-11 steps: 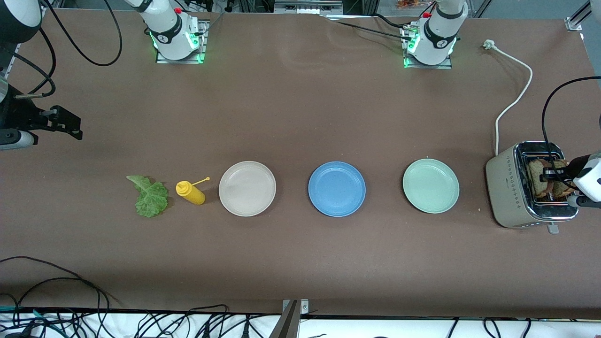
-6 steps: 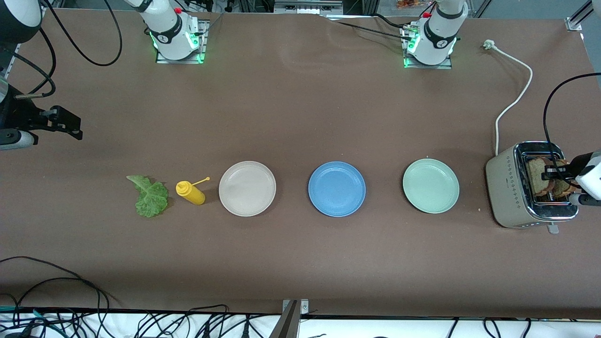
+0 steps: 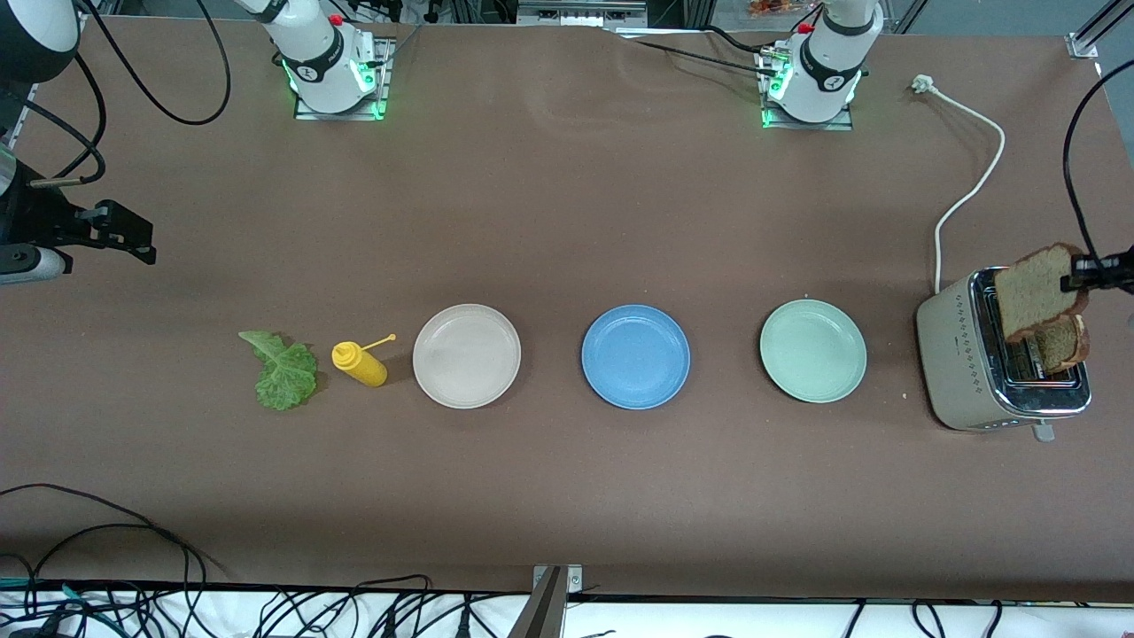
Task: Make sandwich in blue plate with both arms
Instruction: 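Carry the bread slice with the left gripper onto the blue plate, then open the left gripper and withdraw it toward the toaster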
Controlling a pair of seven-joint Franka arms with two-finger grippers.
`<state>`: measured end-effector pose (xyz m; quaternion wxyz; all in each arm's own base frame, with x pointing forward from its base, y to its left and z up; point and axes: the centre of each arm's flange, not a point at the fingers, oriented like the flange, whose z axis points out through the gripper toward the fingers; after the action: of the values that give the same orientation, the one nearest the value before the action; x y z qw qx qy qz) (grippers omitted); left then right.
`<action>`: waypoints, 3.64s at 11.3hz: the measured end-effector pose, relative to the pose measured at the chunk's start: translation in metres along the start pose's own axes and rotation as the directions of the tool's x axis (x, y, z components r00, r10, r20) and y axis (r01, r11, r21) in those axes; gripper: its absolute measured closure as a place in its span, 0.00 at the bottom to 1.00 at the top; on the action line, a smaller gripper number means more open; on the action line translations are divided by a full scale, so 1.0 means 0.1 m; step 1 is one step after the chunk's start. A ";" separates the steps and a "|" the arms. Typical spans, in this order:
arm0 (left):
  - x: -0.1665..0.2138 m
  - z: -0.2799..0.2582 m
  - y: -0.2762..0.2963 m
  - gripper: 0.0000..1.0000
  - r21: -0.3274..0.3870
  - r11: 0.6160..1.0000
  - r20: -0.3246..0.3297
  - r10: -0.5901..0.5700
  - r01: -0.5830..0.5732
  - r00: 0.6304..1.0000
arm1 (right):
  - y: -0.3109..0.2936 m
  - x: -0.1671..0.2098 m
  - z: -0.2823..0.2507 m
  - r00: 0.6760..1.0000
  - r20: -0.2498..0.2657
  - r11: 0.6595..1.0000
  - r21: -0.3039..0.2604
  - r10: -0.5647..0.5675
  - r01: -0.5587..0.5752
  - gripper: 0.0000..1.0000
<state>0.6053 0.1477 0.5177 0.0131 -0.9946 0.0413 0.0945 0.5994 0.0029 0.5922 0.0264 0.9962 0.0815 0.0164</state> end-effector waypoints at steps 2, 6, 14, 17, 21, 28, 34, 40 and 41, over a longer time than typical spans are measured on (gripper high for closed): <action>-0.07 -0.37 0.37 0.92 0.000 0.998 -0.003 0.057 -0.057 0.998 | 0.00 0.00 0.00 1.000 0.000 1.000 0.000 0.000 0.000 0.00; 0.07 -0.50 1.39 0.92 -0.010 0.983 -0.016 0.184 -0.184 0.983 | 0.00 0.00 0.00 1.000 0.000 1.000 0.000 0.000 0.000 0.00; 0.63 0.34 3.57 0.92 -0.349 0.908 -0.015 0.241 -0.231 0.970 | 0.00 0.00 0.01 1.000 0.001 1.000 0.000 -0.001 0.001 0.00; 1.03 0.98 3.73 0.89 -0.566 0.812 0.011 0.181 -0.143 0.983 | 0.00 0.00 0.01 1.000 0.002 1.000 0.000 -0.001 0.001 0.00; 1.48 2.00 3.48 0.87 -0.755 0.637 -0.037 0.197 -0.156 0.980 | 0.00 0.01 0.02 1.000 0.004 1.000 0.000 0.000 0.000 0.00; 1.62 3.11 3.52 0.86 -0.891 0.401 -0.128 0.223 -0.211 0.966 | 0.00 0.01 0.03 1.000 0.004 1.000 0.000 0.000 0.000 0.00; 1.65 3.38 3.50 0.41 -0.901 0.366 -0.159 0.216 -0.231 0.963 | 0.00 0.01 0.03 1.000 0.005 1.000 0.000 0.000 0.000 0.00; 1.74 3.10 3.20 0.00 -0.752 0.519 -0.249 0.350 -0.408 0.903 | 0.09 0.00 0.05 1.000 0.010 1.000 -0.015 0.011 -0.011 0.00; 1.74 3.01 3.18 0.00 -0.722 0.538 -0.259 0.372 -0.435 0.891 | 0.12 0.00 0.05 1.000 0.010 1.000 -0.017 0.016 -0.016 0.00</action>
<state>0.6920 -0.1731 0.1832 -0.4315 -0.8709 0.2259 0.0664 0.6012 -0.0088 0.5878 0.0350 0.9966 0.0733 0.0122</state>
